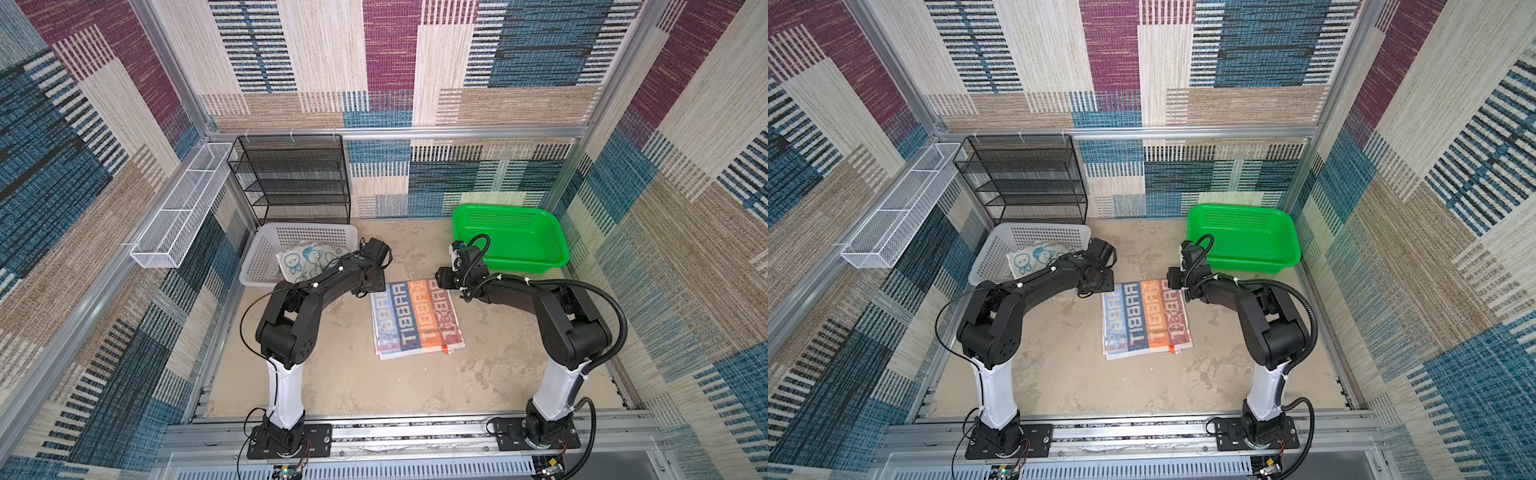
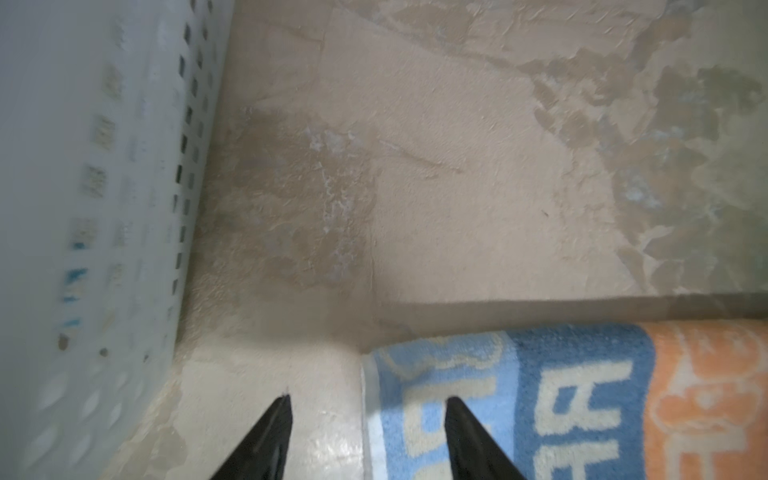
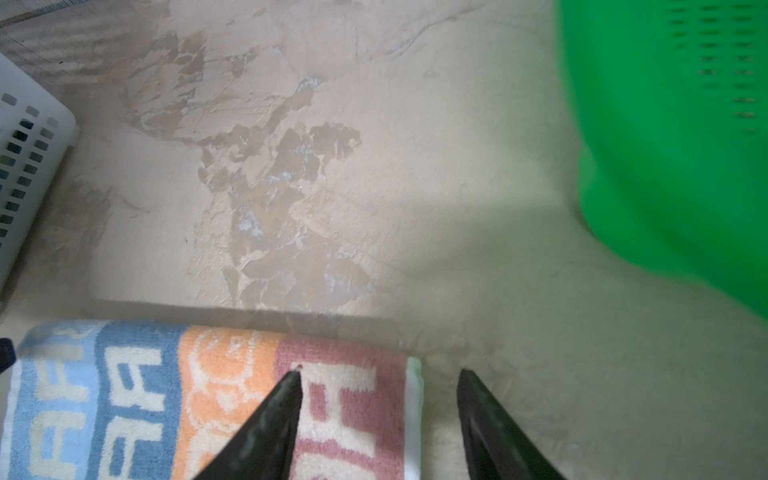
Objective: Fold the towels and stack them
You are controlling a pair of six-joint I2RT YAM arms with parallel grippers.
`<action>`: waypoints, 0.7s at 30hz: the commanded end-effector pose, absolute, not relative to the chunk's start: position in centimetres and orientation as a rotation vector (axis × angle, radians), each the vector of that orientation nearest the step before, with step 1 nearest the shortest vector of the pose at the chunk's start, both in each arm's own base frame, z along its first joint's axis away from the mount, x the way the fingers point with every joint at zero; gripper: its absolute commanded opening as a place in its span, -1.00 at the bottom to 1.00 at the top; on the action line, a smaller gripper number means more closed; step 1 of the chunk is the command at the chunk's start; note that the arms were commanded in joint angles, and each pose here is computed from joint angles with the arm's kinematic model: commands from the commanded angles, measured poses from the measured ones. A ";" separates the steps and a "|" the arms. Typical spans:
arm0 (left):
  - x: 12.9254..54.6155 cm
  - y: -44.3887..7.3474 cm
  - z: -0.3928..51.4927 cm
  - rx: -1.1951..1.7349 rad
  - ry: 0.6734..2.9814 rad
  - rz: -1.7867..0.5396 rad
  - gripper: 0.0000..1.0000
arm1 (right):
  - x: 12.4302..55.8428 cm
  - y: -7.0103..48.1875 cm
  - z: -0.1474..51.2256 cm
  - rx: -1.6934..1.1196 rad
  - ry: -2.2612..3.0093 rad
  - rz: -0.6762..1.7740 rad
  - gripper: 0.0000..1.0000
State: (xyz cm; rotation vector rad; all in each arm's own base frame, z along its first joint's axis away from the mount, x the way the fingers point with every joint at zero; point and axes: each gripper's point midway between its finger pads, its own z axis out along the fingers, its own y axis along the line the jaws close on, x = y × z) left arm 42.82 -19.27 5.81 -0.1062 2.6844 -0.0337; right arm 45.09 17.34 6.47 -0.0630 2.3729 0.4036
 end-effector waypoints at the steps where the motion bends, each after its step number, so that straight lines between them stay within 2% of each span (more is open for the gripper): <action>1: 43.1 -19.2 5.1 -0.089 2.703 -0.006 0.17 | 45.8 17.3 6.8 -0.068 2.354 0.384 0.24; 6: 43.5 -19.7 3.7 -0.087 2.729 -0.011 -0.06 | 46.0 17.3 7.0 -0.075 2.351 0.381 0.24; 17: 41.4 -19.5 2.0 -0.077 2.788 -0.010 -0.97 | 46.6 17.6 6.6 -0.097 2.378 0.369 0.22; 21: 40.6 -19.7 1.8 -0.054 2.793 -0.020 -1.00 | 47.0 18.0 6.5 -0.102 2.381 0.380 0.16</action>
